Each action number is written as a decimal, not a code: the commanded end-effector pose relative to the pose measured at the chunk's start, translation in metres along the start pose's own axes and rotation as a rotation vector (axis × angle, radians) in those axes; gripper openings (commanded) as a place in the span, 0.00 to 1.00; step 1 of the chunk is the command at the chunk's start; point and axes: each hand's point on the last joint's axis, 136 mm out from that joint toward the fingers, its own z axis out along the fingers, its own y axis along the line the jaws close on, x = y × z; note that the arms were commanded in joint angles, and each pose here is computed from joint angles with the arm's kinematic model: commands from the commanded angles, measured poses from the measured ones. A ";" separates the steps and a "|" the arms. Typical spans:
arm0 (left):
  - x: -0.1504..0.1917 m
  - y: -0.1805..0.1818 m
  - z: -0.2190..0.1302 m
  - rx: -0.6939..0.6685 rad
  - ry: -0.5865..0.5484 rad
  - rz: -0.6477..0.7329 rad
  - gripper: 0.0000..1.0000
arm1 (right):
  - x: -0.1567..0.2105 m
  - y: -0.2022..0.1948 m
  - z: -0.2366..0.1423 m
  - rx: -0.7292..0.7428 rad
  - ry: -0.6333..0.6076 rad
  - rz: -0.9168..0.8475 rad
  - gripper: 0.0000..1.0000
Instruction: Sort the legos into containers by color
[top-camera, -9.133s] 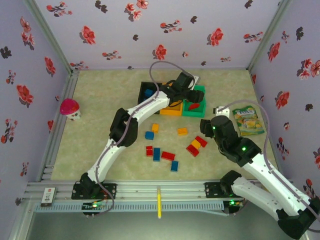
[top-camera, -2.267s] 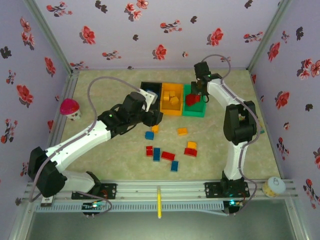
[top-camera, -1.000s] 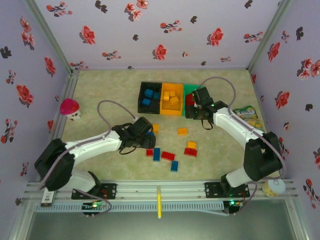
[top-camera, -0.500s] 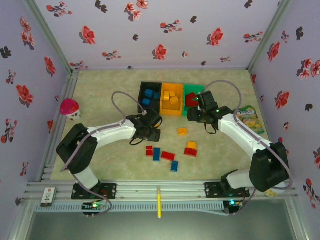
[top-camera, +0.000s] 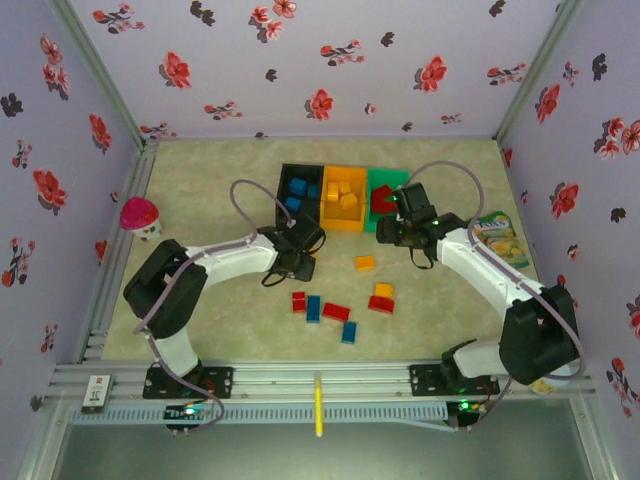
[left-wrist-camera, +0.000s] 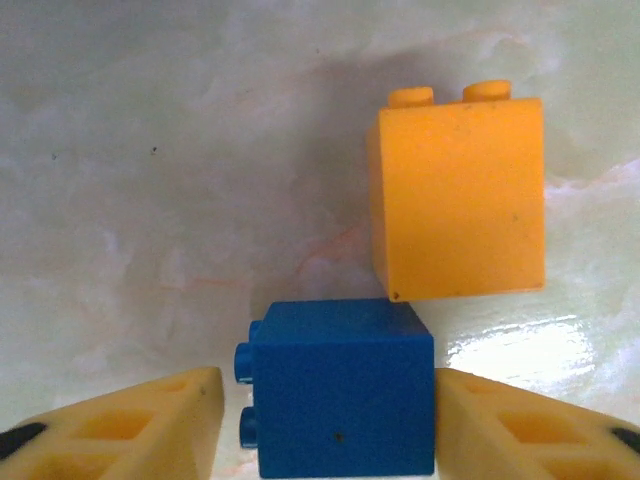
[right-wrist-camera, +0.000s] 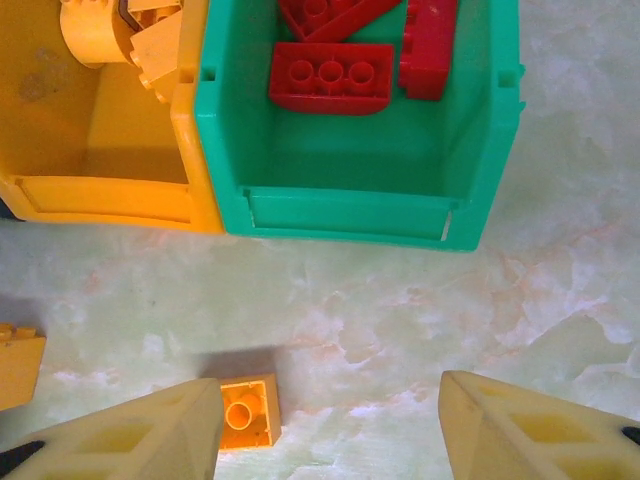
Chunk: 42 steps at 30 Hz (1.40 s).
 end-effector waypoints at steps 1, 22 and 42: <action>-0.003 -0.003 0.005 0.009 0.013 0.017 0.48 | 0.004 -0.007 -0.007 0.029 -0.004 -0.006 0.59; -0.082 0.044 -0.086 0.008 -0.209 0.012 0.31 | 0.017 -0.006 -0.006 -0.002 0.004 0.013 0.56; -0.223 0.060 -0.029 0.001 -0.330 0.010 0.46 | 0.057 0.018 0.010 -0.034 0.081 -0.024 0.54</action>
